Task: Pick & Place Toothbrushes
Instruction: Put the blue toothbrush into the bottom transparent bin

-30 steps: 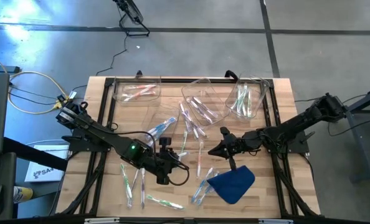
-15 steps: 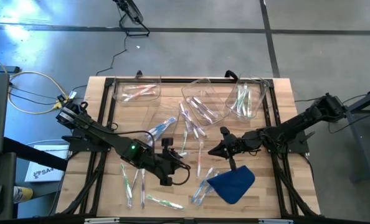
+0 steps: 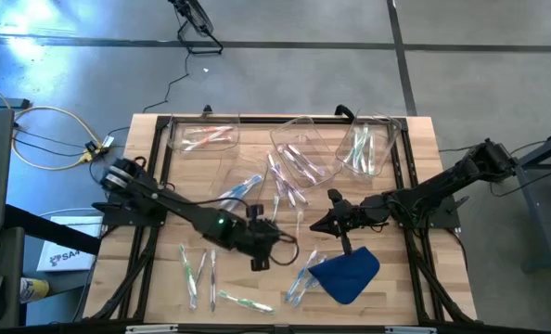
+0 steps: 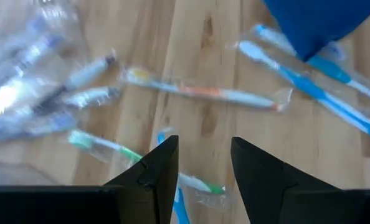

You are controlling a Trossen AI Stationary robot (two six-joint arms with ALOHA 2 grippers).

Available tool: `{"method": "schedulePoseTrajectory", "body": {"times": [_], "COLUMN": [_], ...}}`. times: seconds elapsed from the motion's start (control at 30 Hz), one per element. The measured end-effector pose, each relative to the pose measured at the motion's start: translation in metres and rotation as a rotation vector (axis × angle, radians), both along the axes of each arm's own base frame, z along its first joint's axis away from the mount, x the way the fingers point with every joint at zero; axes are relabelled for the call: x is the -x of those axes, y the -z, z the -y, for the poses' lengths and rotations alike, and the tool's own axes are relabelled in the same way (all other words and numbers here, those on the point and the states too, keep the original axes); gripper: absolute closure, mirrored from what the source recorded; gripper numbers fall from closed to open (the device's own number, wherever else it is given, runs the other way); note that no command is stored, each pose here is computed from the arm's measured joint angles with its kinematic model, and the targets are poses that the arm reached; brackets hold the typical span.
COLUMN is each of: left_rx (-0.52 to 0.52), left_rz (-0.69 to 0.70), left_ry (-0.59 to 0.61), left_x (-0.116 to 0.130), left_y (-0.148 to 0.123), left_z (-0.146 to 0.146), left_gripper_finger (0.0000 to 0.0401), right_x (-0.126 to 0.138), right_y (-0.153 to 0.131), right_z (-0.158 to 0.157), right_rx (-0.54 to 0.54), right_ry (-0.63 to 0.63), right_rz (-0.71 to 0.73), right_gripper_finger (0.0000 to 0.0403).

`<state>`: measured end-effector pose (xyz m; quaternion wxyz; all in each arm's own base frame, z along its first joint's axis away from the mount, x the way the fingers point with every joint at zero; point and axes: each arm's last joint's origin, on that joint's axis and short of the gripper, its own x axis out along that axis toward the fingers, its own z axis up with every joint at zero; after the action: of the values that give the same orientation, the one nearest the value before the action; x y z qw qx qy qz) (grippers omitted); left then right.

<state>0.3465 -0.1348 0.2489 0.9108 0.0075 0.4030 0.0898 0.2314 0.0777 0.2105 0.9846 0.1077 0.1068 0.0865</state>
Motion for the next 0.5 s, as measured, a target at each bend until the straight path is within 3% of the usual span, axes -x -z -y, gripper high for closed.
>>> {"method": "schedulePoseTrajectory", "body": {"times": [0.5], "left_rx": [0.096], "left_rz": [-0.168], "left_ry": [-0.06], "left_x": [-0.031], "left_y": [0.049], "left_z": [-0.04], "left_gripper_finger": [0.0258], "right_x": [0.0], "right_y": [0.001], "right_z": [0.0], "right_rx": [0.003], "right_ry": [0.0], "right_rz": [-0.008], "right_gripper_finger": [0.0399]}}
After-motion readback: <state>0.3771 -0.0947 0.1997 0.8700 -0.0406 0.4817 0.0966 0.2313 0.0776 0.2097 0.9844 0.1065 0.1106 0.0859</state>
